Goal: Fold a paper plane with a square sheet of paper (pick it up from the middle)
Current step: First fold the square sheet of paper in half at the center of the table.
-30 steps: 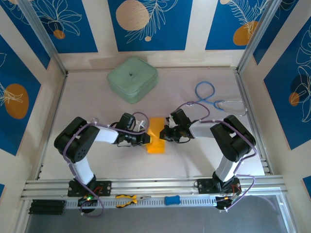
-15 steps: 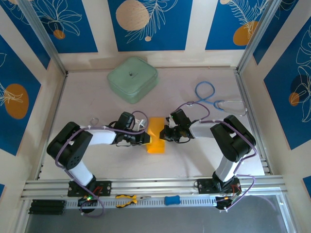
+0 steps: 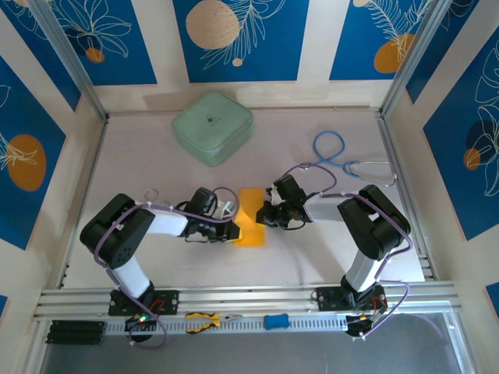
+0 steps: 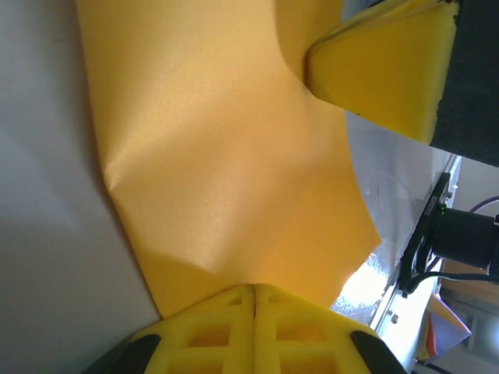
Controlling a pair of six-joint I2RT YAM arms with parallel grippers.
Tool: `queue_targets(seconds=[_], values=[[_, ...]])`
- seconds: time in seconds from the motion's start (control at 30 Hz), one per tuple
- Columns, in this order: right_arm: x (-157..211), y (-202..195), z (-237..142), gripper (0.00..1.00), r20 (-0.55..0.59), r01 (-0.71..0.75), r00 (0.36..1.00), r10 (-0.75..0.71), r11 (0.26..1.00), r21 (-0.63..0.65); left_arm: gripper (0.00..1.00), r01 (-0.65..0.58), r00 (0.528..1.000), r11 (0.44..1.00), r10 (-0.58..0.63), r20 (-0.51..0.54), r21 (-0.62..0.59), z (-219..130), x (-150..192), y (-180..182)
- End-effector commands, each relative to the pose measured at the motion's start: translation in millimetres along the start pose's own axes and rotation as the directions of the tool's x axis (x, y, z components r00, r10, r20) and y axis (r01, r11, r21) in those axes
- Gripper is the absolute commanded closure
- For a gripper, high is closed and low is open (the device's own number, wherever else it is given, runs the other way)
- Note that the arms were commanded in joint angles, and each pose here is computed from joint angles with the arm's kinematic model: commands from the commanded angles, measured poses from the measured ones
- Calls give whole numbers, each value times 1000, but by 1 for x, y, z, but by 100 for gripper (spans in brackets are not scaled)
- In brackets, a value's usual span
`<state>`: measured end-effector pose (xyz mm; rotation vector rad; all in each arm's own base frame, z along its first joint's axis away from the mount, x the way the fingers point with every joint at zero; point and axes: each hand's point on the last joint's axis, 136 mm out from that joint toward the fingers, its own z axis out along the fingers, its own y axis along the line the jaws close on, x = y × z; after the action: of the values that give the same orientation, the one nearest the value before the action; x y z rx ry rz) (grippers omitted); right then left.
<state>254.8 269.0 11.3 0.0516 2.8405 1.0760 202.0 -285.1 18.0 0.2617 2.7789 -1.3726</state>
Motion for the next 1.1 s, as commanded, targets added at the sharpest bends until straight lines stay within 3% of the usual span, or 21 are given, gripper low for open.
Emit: queue_targets(seconds=[0.0,0.17,0.43,0.63,1.07], values=[[37,-71,4,100,-83,-80,991,105,963,257,97,69,994,990,-78,-73,-126,1,38,38],[33,-68,3,100,-87,-66,992,90,966,250,95,-1,998,1000,0,-55,-20,-2,32,-2],[34,-69,4,100,-90,-70,991,95,967,246,94,-52,998,999,51,48,4,-11,-2,-32],[36,-71,5,100,-95,-72,991,98,966,247,94,-8,1000,998,10,30,-64,0,2,-7],[34,-72,5,100,-101,-64,991,91,968,242,94,40,995,987,-54,-85,-159,0,56,27]])
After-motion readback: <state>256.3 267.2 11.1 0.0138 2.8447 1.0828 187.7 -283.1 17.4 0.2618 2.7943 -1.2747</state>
